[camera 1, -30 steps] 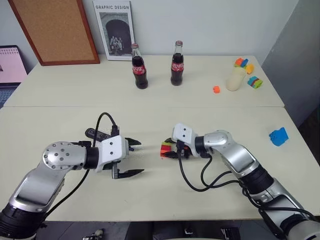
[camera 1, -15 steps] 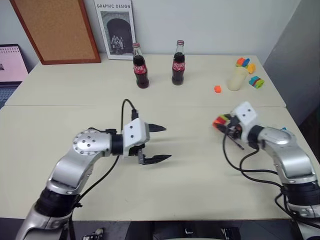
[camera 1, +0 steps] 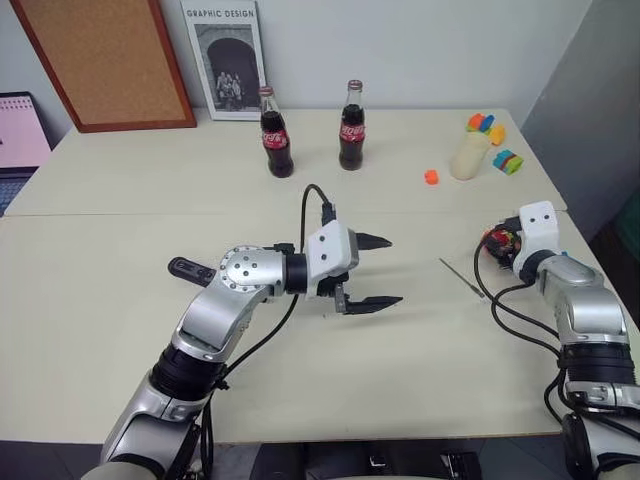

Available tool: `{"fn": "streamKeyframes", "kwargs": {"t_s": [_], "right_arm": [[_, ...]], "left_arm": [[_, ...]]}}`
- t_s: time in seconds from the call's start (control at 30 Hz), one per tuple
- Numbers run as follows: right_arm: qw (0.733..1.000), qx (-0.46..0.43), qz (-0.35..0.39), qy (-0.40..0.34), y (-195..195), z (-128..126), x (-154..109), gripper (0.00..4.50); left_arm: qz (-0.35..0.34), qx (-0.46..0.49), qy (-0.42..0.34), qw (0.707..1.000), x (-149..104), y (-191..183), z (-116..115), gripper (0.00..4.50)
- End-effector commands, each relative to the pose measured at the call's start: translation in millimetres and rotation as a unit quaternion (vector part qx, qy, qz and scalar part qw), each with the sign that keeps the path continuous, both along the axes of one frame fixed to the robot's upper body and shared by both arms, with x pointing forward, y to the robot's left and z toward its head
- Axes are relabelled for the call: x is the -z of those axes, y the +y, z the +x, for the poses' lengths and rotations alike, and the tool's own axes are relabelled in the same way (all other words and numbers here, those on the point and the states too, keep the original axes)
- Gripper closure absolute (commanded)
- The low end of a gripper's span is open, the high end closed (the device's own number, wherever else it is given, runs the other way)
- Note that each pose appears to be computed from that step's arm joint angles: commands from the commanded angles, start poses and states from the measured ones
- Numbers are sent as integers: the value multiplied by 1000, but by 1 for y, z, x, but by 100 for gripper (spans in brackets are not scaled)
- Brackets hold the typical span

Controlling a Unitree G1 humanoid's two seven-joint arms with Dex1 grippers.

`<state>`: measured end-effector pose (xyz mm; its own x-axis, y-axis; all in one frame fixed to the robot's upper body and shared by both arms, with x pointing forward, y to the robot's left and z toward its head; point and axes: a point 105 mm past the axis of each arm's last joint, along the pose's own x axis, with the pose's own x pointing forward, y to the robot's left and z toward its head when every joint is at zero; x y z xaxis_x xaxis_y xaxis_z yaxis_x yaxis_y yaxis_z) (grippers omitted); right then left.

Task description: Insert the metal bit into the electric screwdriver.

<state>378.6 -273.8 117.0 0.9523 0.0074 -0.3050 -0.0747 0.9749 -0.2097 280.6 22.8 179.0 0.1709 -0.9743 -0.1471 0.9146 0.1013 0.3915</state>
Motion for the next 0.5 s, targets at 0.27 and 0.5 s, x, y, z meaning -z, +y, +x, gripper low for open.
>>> {"fn": "streamKeyframes", "kwargs": {"t_s": [0.27, 0.5], "right_arm": [[991, -71, -89, -75, 4, -50, -70, 4], [927, -356, -104, -48, 79, -108, -75, 4]], "left_arm": [[31, -31, -36, 998, -11, 31, 8, 0], [156, -49, -31, 986, -12, 104, 4, 0]]}}
